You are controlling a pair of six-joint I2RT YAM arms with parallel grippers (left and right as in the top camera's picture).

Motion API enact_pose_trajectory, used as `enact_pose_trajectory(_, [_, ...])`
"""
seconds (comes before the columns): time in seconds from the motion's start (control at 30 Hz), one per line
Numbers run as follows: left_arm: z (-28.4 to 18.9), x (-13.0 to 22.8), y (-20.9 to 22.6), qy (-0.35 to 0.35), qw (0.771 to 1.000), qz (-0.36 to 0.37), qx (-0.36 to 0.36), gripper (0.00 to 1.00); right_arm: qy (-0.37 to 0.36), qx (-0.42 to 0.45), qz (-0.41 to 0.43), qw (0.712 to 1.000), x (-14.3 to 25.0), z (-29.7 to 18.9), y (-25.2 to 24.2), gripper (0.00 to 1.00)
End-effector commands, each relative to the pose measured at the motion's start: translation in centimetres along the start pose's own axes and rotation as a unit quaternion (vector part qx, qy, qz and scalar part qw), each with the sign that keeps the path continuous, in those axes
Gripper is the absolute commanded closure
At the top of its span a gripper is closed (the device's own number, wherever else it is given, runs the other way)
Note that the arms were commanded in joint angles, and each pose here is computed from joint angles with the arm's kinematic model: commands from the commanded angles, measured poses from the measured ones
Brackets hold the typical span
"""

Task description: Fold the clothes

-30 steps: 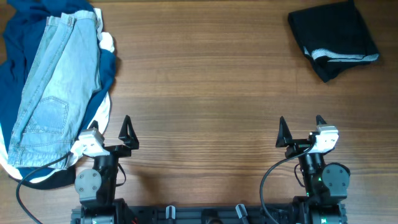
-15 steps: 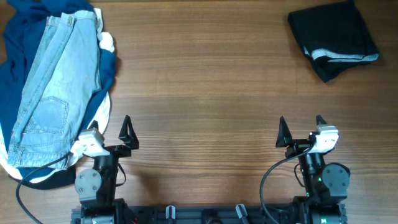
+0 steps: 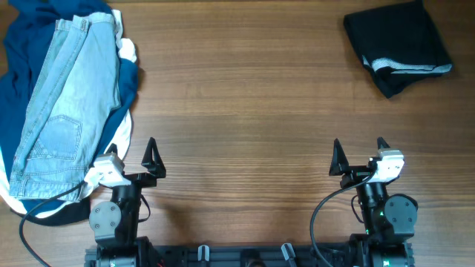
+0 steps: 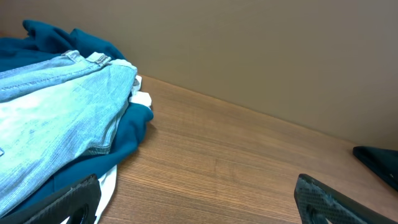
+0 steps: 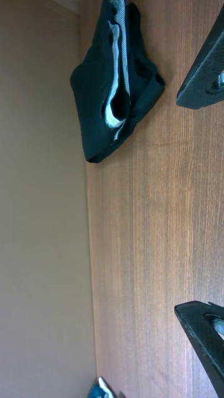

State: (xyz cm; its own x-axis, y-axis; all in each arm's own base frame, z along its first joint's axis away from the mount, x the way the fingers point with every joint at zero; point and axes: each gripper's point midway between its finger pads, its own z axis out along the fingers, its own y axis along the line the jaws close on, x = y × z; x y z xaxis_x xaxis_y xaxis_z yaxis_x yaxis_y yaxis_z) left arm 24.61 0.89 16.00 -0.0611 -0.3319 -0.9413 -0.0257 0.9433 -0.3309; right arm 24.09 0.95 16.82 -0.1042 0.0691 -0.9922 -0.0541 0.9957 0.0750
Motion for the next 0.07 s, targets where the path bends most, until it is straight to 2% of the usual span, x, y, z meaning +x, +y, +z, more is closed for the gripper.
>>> enact_pose_trajectory(0.0, [-0.02,0.14,0.09,0.0,1.0,0.011,0.0,0.0,-0.004,0.006,0.006,1.0,-0.01,0.0,-0.17,0.0])
enact_pose_trajectory(0.03, [-0.02,0.14,0.09,0.0,1.0,0.011,0.0,0.0,-0.004,0.006,0.006,1.0,-0.01,0.0,-0.17,0.0])
